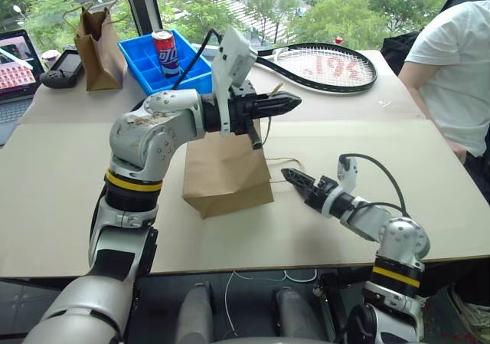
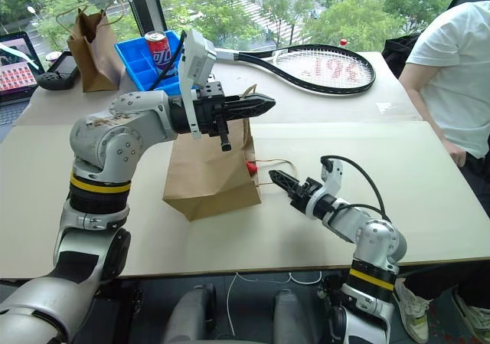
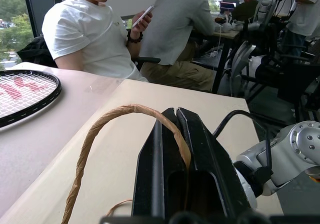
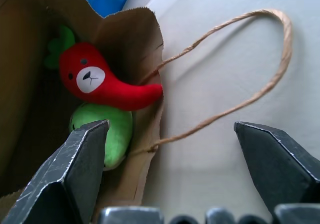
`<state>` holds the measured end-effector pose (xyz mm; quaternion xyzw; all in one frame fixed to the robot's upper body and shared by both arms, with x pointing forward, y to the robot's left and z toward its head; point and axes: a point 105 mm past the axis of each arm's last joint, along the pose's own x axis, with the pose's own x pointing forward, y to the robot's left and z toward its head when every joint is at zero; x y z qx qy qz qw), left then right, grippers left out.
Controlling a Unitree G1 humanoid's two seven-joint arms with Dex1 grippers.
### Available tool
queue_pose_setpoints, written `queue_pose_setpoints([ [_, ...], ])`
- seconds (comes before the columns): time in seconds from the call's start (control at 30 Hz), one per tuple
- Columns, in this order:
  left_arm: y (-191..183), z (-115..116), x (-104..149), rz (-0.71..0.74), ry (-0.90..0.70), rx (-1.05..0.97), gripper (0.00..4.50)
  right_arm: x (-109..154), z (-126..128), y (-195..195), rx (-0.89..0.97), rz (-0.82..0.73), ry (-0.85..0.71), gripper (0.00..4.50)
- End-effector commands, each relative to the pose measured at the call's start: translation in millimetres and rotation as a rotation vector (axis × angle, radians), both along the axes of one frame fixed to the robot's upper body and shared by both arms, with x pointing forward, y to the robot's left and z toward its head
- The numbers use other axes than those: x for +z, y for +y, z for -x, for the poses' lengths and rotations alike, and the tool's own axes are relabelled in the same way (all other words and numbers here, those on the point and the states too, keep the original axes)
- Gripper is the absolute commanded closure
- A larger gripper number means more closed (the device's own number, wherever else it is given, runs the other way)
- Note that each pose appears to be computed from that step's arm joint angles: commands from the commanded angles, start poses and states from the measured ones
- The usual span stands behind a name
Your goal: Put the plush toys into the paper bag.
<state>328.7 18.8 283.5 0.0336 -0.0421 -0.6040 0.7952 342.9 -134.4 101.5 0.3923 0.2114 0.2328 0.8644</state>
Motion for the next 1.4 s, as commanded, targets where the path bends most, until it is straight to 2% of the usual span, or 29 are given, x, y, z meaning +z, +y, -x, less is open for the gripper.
queue_pose_setpoints([
  [0.03,4.5,6.3,16.0,0.032,-0.067,0.006,4.50,-10.6,-9.0,-13.9,-0.086,-0.013,0.034,1.03],
  [0.1,5.9,6.0,15.3,0.033,-0.065,0.014,4.50,-9.2,-10.8,-13.6,-0.087,-0.045,0.024,1.70],
  [0.13,6.1,6.1,14.8,0.033,-0.065,0.016,4.50,-7.5,-11.5,-13.7,-0.086,-0.061,0.015,2.18],
  [0.23,6.8,6.3,14.4,0.033,-0.066,0.021,4.50,7.9,-13.5,-16.9,-0.088,-0.106,-0.062,3.10],
  [0.37,15.3,-0.1,17.3,0.029,-0.084,0.064,4.50,60.0,-16.0,-21.6,-0.084,-0.172,-0.282,4.46],
  [0.57,54.4,-25.7,34.3,0.029,-0.155,0.235,4.50,145.2,-1.5,3.6,0.069,-0.200,-0.553,4.46],
  [0.67,89.5,-42.7,51.3,0.022,-0.229,0.375,4.50,195.0,7.7,20.1,0.133,-0.228,-0.698,4.46],
  [0.83,117.8,-52.7,64.7,0.040,-0.266,0.460,4.50,230.7,20.9,41.1,0.225,-0.182,-0.794,4.46],
  [1.0,117.6,-53.8,56.5,0.035,-0.254,0.449,4.50,231.8,24.8,48.0,0.257,-0.091,-0.795,4.46],
  [1.23,101.8,-43.2,25.7,-0.025,-0.172,0.363,4.50,176.1,21.8,44.9,0.258,0.068,-0.637,4.46],
  [1.4,98.0,-35.5,18.0,-0.060,-0.150,0.324,4.50,167.4,24.4,40.3,0.246,0.064,-0.610,4.46],
])
